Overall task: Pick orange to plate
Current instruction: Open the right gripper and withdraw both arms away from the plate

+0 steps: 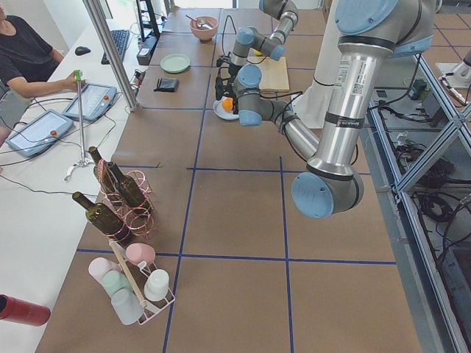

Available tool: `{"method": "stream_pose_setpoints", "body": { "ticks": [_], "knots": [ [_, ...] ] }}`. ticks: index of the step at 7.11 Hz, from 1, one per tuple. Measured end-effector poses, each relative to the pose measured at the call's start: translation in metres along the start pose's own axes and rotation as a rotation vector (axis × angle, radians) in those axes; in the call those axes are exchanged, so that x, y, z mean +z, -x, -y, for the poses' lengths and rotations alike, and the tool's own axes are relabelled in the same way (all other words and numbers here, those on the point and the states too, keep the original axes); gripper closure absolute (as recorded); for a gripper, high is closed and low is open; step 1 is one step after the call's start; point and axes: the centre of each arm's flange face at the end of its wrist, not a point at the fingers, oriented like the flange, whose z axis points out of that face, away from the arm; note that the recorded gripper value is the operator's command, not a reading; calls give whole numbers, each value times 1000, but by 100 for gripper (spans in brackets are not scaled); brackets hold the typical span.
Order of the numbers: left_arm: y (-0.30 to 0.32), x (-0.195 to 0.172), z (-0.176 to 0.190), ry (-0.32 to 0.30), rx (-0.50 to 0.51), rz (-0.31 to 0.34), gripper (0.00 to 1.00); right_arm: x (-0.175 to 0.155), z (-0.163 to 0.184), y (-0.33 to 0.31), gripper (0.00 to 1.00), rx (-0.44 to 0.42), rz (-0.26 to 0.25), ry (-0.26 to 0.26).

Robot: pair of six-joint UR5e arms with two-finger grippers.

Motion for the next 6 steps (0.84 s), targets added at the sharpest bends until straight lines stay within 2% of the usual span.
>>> {"method": "stream_pose_setpoints", "body": {
  "ticks": [2, 3, 5, 6],
  "knots": [
    [19, -9, 5, 19, 21, 28, 0, -87, 66, -74, 0, 15, 43, 62],
    [44, -18, 11, 15, 88, 69, 0, -118, 112, -124, 0, -10, 38, 82],
    [135, -56, 29, 11, 297, 219, 0, -157, 189, -238, 0, -136, -29, 75],
    [193, -86, 44, 14, 415, 315, 0, -171, 215, -283, 0, -225, -94, 80]
  ]
}}
